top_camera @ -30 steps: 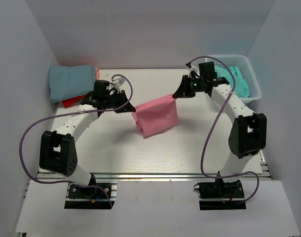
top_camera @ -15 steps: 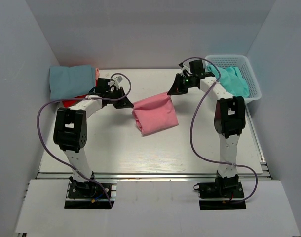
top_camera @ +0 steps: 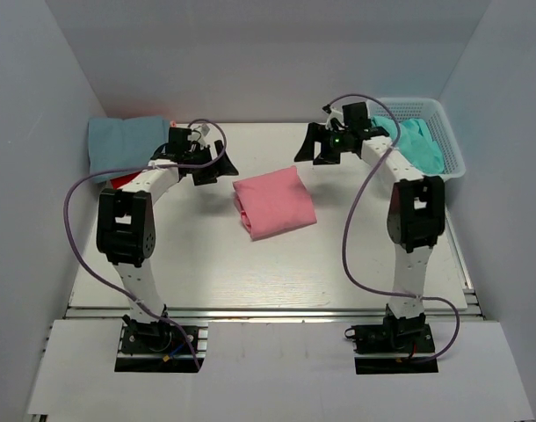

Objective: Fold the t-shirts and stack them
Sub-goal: Fold the long partially folded tshirt into a neat square

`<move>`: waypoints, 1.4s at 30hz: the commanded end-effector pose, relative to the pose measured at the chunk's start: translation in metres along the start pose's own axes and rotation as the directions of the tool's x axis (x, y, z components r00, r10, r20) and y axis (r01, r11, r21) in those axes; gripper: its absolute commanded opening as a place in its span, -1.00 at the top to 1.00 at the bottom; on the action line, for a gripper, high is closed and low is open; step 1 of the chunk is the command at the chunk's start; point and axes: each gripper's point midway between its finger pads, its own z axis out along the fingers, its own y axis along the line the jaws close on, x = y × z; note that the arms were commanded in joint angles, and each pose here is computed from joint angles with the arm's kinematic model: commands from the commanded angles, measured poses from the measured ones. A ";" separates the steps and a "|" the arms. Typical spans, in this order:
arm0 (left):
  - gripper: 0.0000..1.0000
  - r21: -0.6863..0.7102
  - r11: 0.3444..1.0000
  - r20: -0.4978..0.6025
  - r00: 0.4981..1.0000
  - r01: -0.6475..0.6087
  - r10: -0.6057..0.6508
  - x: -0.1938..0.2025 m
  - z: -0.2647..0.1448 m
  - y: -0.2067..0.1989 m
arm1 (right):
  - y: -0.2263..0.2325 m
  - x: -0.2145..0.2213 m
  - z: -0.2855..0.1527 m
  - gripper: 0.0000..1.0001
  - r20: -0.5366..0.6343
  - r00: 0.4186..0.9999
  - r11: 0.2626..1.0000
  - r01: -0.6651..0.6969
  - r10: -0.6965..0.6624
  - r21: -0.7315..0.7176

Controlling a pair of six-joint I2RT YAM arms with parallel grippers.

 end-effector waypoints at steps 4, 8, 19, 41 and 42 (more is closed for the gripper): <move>-1.00 0.208 0.965 0.133 0.982 -0.161 0.135 -0.014 -0.043 -0.076 | 0.042 0.005 -0.043 -0.81 0.099 0.990 0.992 0.104 -0.096 -0.071; -1.00 0.277 0.943 0.144 0.978 -0.186 0.151 -0.010 -0.032 -0.097 | 0.058 0.018 -0.031 -0.81 0.074 0.994 0.981 0.086 -0.075 -0.172; -1.00 0.226 0.974 -0.140 0.990 0.001 0.032 0.052 0.060 -0.027 | 0.011 0.068 0.037 -0.81 -0.069 0.995 0.976 -0.080 0.067 -0.204; -1.00 0.180 0.941 0.003 0.957 -0.285 0.289 -0.036 0.044 -0.061 | 0.048 0.089 -0.008 -0.81 0.004 0.998 0.991 0.055 -0.055 -0.121; -1.00 0.154 0.947 0.003 0.958 -0.283 0.286 -0.035 0.041 -0.057 | 0.049 0.085 -0.013 -0.81 0.030 0.998 0.993 0.060 -0.057 -0.104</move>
